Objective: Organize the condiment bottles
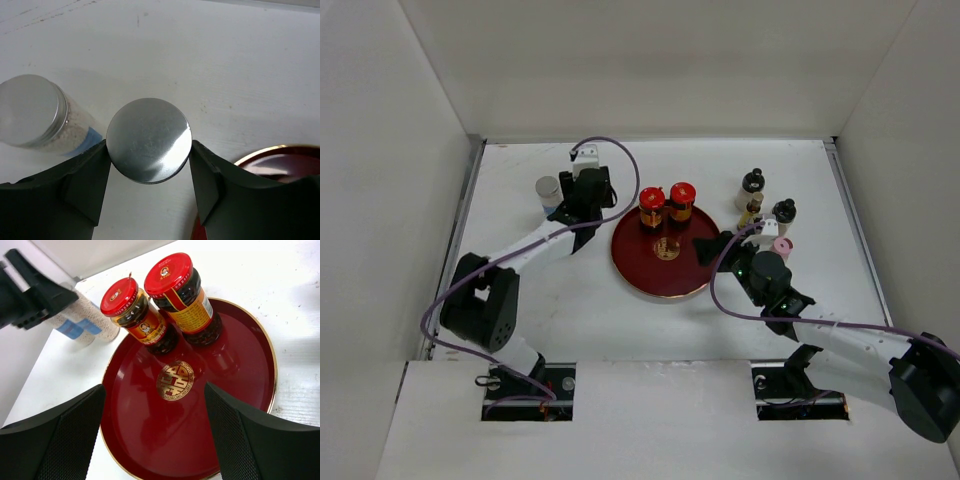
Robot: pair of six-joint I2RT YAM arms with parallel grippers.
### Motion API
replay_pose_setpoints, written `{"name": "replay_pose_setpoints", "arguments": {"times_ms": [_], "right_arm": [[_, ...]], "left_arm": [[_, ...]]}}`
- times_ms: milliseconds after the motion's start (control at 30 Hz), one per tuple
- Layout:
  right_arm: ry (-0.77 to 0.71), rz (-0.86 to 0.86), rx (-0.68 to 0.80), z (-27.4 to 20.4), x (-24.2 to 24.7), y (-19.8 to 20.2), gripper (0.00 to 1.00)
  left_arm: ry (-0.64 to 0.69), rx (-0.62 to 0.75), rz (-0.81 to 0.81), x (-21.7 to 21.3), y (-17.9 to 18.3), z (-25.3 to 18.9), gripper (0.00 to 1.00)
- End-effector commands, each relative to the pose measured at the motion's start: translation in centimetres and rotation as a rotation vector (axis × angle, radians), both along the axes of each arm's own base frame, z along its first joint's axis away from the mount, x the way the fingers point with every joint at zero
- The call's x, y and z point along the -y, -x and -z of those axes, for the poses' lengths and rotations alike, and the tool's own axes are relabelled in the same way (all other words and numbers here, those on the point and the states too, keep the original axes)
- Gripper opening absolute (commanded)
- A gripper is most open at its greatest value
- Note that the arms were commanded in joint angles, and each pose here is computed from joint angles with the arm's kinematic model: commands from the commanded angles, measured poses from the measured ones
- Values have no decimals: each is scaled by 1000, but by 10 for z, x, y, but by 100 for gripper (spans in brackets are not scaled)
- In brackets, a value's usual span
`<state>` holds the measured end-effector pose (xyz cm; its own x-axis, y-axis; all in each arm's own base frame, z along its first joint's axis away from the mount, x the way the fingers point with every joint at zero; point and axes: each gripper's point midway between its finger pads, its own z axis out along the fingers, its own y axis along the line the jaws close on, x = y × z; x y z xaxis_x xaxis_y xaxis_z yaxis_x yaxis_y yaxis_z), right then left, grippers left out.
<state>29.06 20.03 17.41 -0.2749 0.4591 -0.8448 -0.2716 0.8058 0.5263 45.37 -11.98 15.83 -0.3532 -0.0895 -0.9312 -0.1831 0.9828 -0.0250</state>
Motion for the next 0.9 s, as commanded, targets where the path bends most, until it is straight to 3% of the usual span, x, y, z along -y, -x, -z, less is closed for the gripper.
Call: {"name": "replay_pose_setpoints", "arguments": {"times_ms": [0, 133, 367, 867], "right_arm": [[-55, -7, 49, -16, -4, 0, 84], [-59, 0, 53, -17, -3, 0, 84], [-58, 16, 53, -15, 1, -1, 84], [-58, 42, 55, -14, 9, -3, 84]], "left_arm": [[112, 266, 58, 22, 23, -105, 42], [141, 293, 138, 45, 53, -123, 42], [150, 268, 254, 88, 86, -116, 42], [121, 152, 292, 117, 77, -44, 44]]}}
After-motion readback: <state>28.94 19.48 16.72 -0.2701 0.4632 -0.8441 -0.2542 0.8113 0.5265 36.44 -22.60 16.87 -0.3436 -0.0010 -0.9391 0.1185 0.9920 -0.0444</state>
